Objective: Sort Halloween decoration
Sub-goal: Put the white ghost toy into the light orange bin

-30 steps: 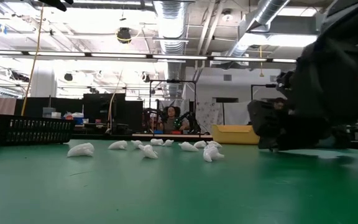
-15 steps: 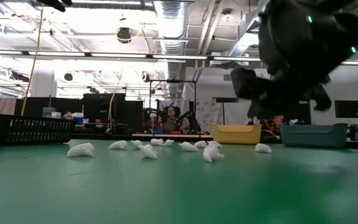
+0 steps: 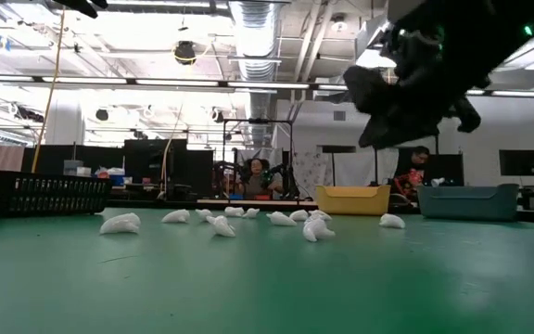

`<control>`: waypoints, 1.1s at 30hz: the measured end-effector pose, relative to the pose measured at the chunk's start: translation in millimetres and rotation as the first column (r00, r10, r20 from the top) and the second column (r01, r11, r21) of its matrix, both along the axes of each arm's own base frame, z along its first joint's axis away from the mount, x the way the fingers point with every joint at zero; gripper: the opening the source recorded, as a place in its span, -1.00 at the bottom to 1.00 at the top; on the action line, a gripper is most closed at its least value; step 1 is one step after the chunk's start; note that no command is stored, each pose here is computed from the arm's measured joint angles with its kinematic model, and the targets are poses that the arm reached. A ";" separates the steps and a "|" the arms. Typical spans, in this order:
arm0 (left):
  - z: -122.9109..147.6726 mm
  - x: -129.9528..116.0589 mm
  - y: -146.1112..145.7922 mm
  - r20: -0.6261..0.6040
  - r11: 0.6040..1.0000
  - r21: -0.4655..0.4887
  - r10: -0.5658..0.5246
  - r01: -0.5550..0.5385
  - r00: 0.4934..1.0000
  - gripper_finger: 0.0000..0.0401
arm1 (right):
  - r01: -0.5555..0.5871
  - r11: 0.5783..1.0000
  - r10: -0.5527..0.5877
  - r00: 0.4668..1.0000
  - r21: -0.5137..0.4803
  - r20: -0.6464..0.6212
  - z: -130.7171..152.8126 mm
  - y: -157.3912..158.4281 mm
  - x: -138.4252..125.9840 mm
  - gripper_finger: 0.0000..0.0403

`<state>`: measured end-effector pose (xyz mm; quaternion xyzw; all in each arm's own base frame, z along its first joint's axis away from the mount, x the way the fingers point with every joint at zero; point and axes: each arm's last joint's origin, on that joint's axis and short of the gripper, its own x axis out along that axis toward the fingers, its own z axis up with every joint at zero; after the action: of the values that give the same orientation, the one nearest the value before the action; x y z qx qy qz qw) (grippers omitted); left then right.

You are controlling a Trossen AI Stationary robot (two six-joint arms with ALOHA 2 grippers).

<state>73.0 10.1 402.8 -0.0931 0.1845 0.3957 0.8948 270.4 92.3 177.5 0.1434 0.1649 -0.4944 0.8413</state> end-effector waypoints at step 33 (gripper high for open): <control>-0.1 -0.1 0.1 0.041 0.999 -0.038 0.029 -0.028 0.999 -0.01 | 0.042 0.998 -0.044 0.999 -0.040 -0.033 -135.6 32.4 3.4 -0.12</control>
<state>73.0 10.2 402.6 -0.1206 0.1721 0.4029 0.8908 273.8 124.8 41.9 0.1219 0.1661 -0.5179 0.8303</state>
